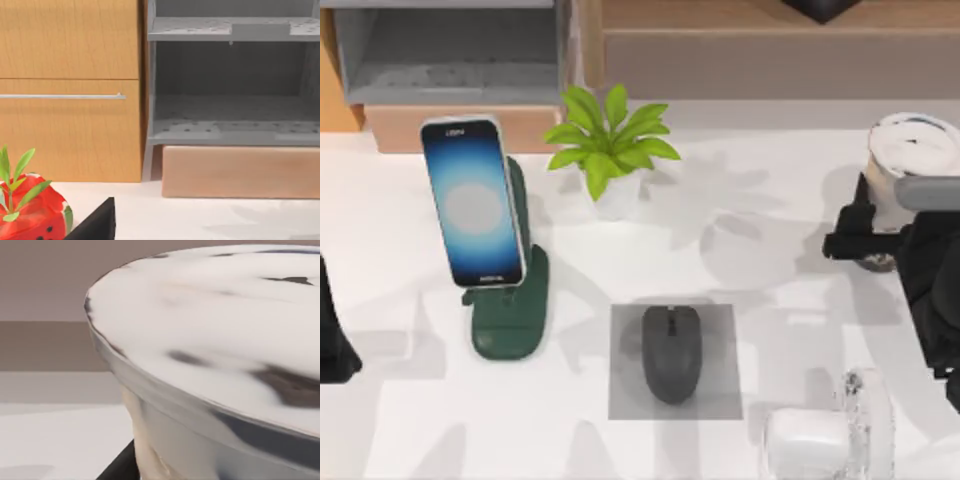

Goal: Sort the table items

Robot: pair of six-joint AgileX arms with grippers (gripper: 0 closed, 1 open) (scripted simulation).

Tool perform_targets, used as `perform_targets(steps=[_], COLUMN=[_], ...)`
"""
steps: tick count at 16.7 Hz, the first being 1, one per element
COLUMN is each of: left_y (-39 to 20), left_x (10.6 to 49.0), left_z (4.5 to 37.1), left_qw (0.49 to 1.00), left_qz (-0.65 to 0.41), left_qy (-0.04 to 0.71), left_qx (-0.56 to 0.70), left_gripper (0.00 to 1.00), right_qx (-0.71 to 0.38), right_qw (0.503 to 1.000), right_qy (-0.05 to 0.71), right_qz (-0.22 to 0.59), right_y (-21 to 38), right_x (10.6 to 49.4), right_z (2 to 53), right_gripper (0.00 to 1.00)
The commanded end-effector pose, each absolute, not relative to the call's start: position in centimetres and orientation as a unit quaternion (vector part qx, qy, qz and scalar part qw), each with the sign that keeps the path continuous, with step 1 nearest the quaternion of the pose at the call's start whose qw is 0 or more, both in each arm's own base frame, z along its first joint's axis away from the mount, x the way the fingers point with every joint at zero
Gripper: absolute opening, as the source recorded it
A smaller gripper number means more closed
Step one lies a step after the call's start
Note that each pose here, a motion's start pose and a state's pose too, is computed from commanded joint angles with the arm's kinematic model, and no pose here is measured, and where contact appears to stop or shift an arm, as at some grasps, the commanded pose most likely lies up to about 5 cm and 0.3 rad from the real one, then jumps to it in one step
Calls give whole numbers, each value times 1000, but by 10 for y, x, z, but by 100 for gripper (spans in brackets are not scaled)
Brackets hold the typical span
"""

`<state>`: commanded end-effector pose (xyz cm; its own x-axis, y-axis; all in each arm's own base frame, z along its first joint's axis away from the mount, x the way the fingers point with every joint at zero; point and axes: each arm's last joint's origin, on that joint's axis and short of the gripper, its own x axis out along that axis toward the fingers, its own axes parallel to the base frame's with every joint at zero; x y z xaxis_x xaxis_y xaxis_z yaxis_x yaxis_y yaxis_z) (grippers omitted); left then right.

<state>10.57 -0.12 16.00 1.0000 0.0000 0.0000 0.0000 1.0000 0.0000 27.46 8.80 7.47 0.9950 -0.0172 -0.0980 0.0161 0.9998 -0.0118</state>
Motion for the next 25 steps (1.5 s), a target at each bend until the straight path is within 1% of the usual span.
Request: perform_targets(steps=[17, 20, 25], left_y=[-1, -1, -1], left_x=[106, 106, 106], left_z=[160, 160, 160], left_qw=[1000, 1000, 1000], left_qz=[0, 0, 0], left_qy=[0, 0, 0], left_qx=[0, 0, 0], left_gripper=[100, 100, 100], right_qx=[-4, 14, 36], right_qw=[999, 1000, 997], right_qy=[49, 5, -70], right_qz=[-8, -4, 2], right_y=[88, 89, 76], right_x=[275, 288, 332], right_z=[84, 104, 157], right_gripper=[0, 0, 0])
